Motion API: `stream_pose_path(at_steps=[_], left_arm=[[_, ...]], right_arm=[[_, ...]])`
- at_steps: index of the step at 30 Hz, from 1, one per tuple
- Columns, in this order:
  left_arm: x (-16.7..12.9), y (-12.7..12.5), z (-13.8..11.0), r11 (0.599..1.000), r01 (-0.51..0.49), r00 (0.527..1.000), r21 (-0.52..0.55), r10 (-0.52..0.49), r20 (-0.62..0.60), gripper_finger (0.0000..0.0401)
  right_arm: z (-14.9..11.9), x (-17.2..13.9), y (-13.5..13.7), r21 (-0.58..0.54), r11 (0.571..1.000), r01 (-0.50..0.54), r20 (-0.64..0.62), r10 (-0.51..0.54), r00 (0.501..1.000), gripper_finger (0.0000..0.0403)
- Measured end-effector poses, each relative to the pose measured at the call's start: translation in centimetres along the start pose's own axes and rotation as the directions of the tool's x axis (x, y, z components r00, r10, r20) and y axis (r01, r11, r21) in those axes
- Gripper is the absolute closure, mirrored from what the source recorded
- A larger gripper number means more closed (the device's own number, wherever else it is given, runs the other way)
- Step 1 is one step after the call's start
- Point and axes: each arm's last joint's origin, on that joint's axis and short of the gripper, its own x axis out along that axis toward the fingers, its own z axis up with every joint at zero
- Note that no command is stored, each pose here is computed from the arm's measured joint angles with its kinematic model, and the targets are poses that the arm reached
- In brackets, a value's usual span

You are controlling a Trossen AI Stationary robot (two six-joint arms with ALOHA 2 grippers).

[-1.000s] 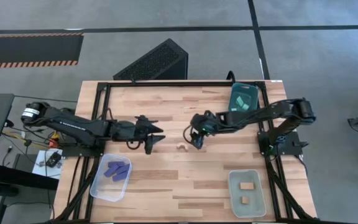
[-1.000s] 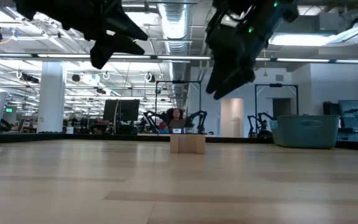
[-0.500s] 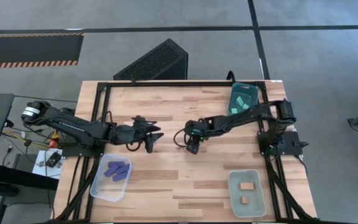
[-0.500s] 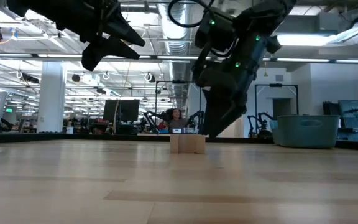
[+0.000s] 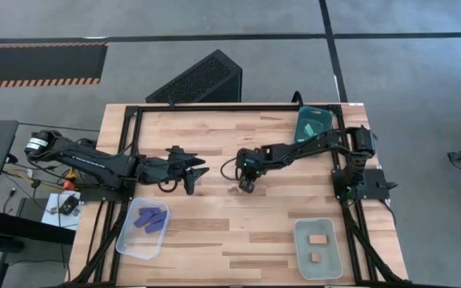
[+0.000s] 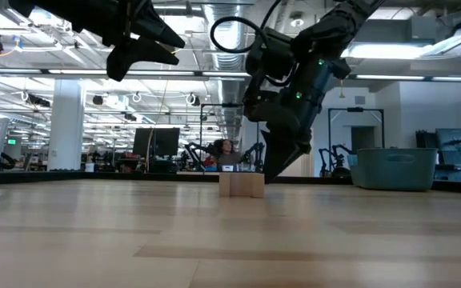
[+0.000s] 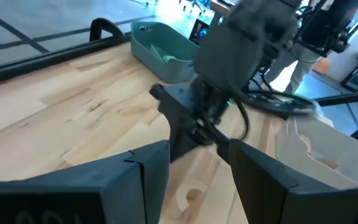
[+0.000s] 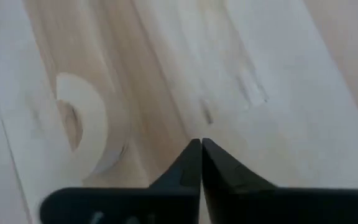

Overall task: Sort & place blocks by color
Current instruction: Put the brown block into the gray bin

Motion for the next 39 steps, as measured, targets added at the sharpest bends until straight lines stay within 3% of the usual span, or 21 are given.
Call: stream_pose_path(at_steps=[3,12,18,25,32,39], left_arm=[[0.0,0.0,0.0,1.000,0.000,1.000,-0.003,0.000,-0.001,0.0248],[0.0,0.1,-0.2,0.997,-0.015,1.000,0.076,0.016,-0.013,0.0248],[0.2,0.5,0.0,0.997,-0.052,0.999,0.051,0.052,0.001,0.0248],[0.9,1.8,0.9,0.996,-0.031,0.999,0.088,0.032,-0.011,0.0248],[1.7,3.6,1.9,0.995,0.004,0.999,0.104,0.000,-0.039,0.0248],[2.0,4.6,2.4,0.988,0.021,0.999,0.150,-0.014,-0.045,0.0248]], right_arm=[[0.5,-0.1,-0.8,0.025,0.999,-0.042,0.010,0.042,0.999,0.0393],[3.0,-4.0,-1.3,0.015,0.995,-0.102,0.165,0.099,0.981,0.0397],[4.8,-7.6,-1.2,0.025,0.996,-0.087,0.298,0.076,0.951,0.0399],[4.6,-7.9,-0.1,0.060,0.994,-0.095,0.309,0.072,0.948,0.0397],[3.4,-3.9,1.2,0.070,0.993,-0.098,0.234,0.079,0.969,0.0329],[1.9,0.0,2.0,0.050,0.996,-0.072,0.133,0.064,0.989,0.0212]])
